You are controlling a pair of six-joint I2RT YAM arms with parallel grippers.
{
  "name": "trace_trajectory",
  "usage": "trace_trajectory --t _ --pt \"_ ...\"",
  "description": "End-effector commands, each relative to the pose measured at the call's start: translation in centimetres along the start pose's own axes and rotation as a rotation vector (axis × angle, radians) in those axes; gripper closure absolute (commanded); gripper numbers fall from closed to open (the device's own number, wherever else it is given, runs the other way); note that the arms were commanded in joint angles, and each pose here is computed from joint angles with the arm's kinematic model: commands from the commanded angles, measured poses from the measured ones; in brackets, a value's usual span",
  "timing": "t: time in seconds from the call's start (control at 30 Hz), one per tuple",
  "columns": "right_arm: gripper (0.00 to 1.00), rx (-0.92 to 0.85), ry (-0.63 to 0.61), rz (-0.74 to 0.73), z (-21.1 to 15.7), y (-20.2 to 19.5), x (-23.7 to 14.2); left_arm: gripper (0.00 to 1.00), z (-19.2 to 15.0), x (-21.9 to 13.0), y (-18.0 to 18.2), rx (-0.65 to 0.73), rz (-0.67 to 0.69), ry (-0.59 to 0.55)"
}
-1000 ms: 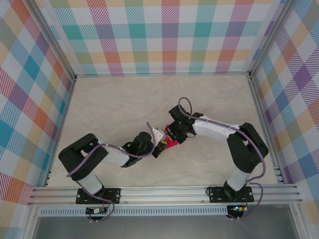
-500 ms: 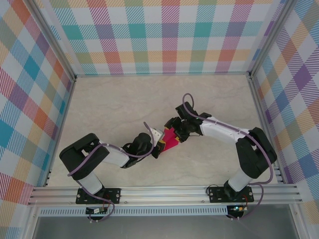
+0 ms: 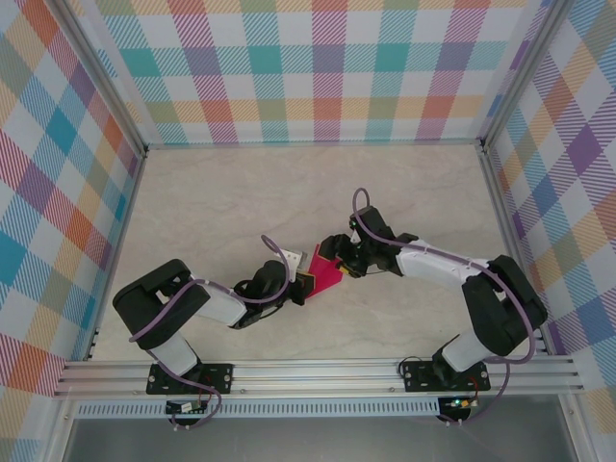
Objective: Fold a paper plane with a square sheet of paper (pick it up from the middle)
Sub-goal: Turn over the paper at the center of the table.
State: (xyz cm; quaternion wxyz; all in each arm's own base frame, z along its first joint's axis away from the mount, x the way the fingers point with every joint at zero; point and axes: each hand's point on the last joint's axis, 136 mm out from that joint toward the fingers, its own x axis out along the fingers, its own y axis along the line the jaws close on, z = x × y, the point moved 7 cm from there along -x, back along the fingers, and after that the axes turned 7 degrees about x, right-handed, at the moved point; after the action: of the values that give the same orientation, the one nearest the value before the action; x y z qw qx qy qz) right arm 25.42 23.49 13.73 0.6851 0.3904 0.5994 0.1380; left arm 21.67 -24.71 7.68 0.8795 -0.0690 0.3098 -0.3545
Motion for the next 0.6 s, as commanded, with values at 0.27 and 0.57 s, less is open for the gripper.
trace_trajectory --t 0.27,0.57 --pt "0.39 -0.065 0.059 0.03 0.2 -0.8 2.5 0.91 0.8 -0.3 0.5 -0.271 -0.04 -0.029" --pt "0.42 -0.047 0.063 0.005 0.5 -1.8 3.9 0.91 0.3 -0.3 1.2 -0.376 -0.009 -0.027"
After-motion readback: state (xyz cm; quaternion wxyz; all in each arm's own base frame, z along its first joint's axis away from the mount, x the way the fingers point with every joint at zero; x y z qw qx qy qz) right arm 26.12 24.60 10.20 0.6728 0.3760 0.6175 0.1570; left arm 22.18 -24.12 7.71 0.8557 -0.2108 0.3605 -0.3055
